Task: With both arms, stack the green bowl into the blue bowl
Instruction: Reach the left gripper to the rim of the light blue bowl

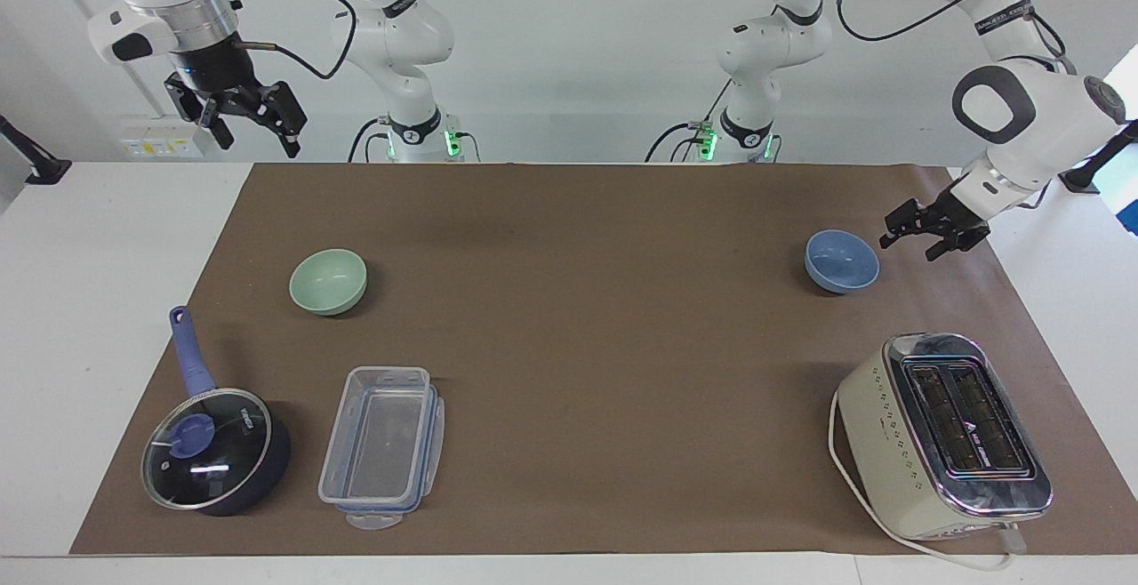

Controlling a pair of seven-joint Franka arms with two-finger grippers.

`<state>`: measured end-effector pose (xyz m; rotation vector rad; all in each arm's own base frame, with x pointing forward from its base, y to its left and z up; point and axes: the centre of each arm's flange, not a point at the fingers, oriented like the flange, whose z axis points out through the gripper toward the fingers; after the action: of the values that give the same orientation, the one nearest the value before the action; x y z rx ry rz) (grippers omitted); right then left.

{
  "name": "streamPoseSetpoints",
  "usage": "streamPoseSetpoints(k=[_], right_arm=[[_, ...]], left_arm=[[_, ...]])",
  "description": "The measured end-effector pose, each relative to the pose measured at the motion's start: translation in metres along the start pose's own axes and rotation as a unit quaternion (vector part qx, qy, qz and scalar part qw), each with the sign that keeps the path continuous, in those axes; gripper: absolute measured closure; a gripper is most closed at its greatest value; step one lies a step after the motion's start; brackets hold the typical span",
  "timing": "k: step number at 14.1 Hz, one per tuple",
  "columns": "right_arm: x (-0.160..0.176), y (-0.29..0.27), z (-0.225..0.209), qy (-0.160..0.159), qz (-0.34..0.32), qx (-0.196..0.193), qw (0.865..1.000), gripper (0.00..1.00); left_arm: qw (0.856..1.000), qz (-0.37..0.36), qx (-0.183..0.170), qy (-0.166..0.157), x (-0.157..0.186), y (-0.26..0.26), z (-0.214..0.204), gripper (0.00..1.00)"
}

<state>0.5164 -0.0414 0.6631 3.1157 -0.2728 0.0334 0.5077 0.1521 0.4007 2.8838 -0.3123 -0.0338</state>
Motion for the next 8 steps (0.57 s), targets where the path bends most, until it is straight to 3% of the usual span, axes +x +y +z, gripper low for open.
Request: streamPoseSetpoints(k=[1,2,5,8], right_arm=[[0.0,0.0,0.0,0.0,0.0,0.0,1.0,0.0],[0.0,0.0,0.0,0.0,0.0,0.0,1.0,0.0],[0.0,0.0,0.0,0.0,0.0,0.0,1.0,0.0],[0.0,0.0,0.0,0.0,0.0,0.0,1.0,0.0]], left_arm=[[1.0,0.002,-0.004,-0.004,-0.005,-0.007,0.009,0.03],[1.0,0.002,-0.004,-0.005,-0.009,-0.012,0.019,0.1],[1.0,-0.002,-0.001,0.002,-0.018,-0.009,0.055,0.12],[1.0,-0.003,-0.004,0.003,-0.021,-0.003,0.071,0.25]])
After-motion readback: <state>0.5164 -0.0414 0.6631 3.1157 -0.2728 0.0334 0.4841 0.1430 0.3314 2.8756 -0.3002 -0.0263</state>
